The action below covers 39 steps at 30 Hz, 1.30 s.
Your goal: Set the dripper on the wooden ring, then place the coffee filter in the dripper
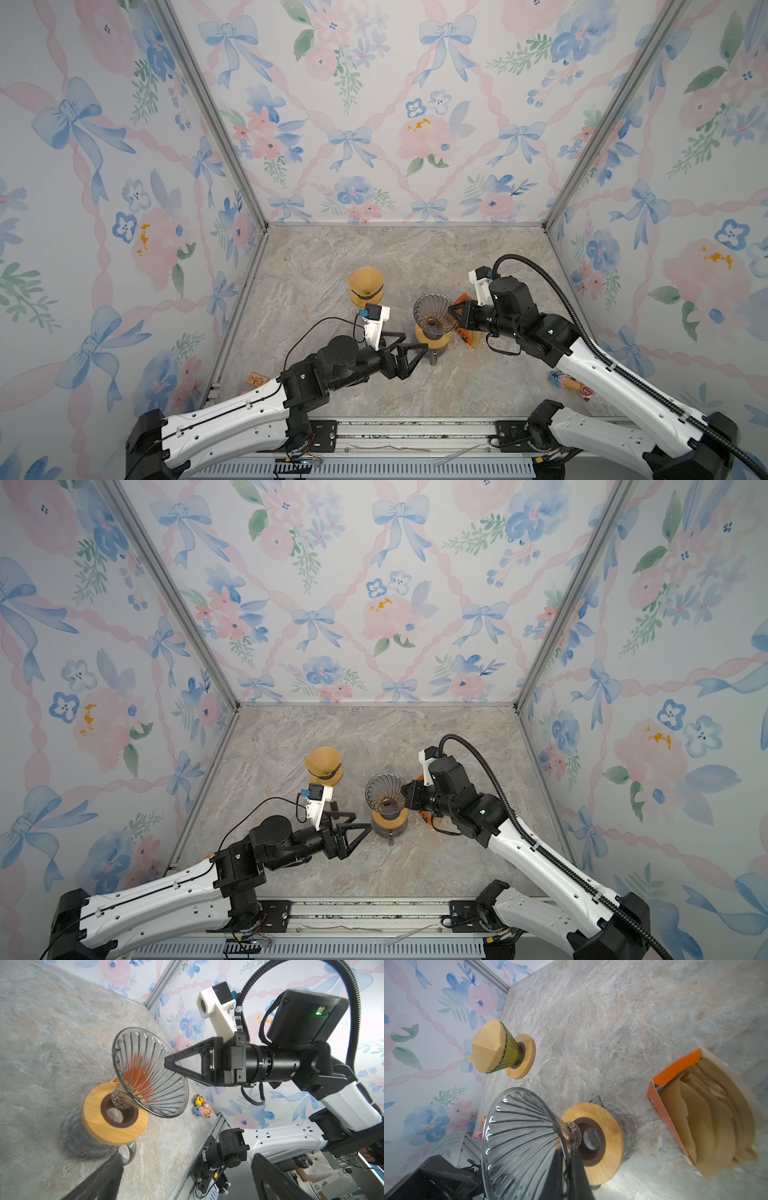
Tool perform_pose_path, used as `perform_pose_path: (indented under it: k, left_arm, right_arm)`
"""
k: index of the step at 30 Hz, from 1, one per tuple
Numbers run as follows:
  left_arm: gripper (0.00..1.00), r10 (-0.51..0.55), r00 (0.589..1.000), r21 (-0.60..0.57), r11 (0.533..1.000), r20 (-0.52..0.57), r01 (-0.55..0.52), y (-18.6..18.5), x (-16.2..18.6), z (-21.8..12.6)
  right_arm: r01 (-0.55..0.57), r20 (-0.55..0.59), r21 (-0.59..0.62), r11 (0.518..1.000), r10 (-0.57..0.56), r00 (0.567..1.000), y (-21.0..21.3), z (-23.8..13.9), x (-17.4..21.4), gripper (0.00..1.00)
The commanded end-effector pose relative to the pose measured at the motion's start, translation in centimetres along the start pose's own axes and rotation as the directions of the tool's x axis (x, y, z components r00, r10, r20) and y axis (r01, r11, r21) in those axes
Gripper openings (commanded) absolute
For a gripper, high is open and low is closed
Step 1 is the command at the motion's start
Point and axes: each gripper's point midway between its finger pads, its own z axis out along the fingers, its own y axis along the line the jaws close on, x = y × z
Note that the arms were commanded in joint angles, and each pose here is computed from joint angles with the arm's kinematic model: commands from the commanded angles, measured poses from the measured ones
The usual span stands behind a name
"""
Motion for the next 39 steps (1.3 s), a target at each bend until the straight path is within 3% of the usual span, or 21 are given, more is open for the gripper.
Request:
perform_pose_path:
  k: [1, 39]
  left_arm:
    - [0.98, 0.009, 1.000, 0.015, 1.000, 0.020, -0.009, 0.0, -0.1, 0.2]
    - [0.98, -0.008, 1.000, -0.007, 1.000, 0.006, 0.008, 1.4, 0.1, 0.8]
  right_arm:
    - [-0.021, 0.014, -0.015, 1.000, 0.021, 1.000, -0.1, 0.5, -0.4, 0.04]
    - [-0.095, -0.022, 0.021, 0.995, 0.096, 0.995, -2.8, 1.9, 1.8, 0.04]
